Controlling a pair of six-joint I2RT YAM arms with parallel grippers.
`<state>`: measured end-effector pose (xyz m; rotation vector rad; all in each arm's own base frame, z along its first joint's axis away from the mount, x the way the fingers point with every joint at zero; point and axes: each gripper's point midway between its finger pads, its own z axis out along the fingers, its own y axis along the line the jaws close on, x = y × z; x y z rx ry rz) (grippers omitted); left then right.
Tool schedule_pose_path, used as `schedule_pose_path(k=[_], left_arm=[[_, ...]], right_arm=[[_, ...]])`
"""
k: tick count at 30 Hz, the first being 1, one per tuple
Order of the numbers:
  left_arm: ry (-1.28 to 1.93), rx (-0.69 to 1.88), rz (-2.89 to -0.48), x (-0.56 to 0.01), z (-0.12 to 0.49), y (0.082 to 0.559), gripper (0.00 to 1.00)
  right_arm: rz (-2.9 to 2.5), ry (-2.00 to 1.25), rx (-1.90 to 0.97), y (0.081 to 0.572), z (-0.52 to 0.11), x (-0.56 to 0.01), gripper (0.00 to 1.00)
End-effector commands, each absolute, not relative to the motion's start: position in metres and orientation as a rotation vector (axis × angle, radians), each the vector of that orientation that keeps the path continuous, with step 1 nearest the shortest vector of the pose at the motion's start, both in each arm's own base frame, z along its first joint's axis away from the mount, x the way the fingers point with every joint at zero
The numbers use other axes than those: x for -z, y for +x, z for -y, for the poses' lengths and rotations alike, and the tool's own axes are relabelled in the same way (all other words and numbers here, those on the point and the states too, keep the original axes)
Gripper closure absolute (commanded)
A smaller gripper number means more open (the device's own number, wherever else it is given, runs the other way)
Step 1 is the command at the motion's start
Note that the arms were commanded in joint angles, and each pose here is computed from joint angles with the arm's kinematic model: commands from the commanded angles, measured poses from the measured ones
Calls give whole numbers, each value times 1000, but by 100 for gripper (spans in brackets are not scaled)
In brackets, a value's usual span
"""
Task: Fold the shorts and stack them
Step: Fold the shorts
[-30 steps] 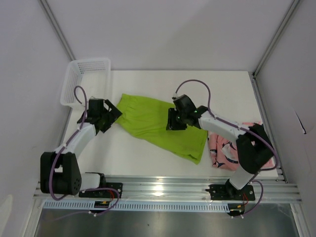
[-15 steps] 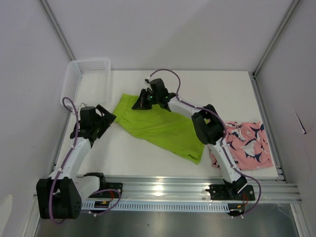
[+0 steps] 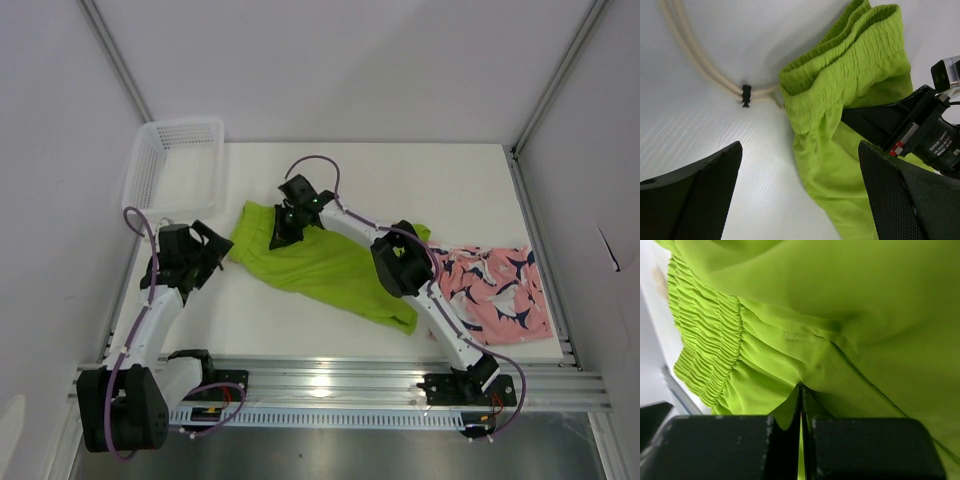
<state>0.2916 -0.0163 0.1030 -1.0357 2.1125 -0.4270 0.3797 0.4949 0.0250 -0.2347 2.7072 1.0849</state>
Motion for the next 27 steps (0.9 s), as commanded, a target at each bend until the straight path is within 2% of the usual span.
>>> schedule_pose_path(k=[1, 5, 6, 8, 13, 17, 20, 21, 23, 24, 27], left_arm=[[-994, 445, -2099, -107, 17, 292, 1], [-982, 461, -2112, -103, 20, 290, 1], [-975, 462, -2124, -98, 21, 288, 2], [-937, 470, -2151, -94, 24, 285, 1], [-812, 481, -2247, -84, 33, 274, 1], [-751, 589, -2305, -76, 51, 260, 1], [-754, 620, -2290, -76, 55, 257, 1], [-765, 603, -2283, -76, 52, 257, 1], [-764, 591, -2278, -79, 50, 259, 1], [-777, 582, -2283, -78, 49, 259, 1], [-820, 564, -2273, -81, 40, 262, 1]], right_arm=[[-2851, -442, -826, 334, -466, -10, 100], [-2863, -627, -772, 298, -454, -7, 100], [-2802, -660, -824, 295, -459, -26, 100], [-2807, -710, -845, 281, -447, -21, 100], [-2742, -803, -861, 278, -439, -41, 100], [-2734, -806, -909, 280, -439, -43, 98], [-2661, -790, -989, 279, -448, -62, 88], [-2626, -788, -1009, 280, -451, -64, 78], [-2566, -772, -1019, 281, -455, -82, 68], [-2534, -774, -1021, 282, -457, -87, 59], [-2445, -768, -1007, 284, -458, -104, 47]])
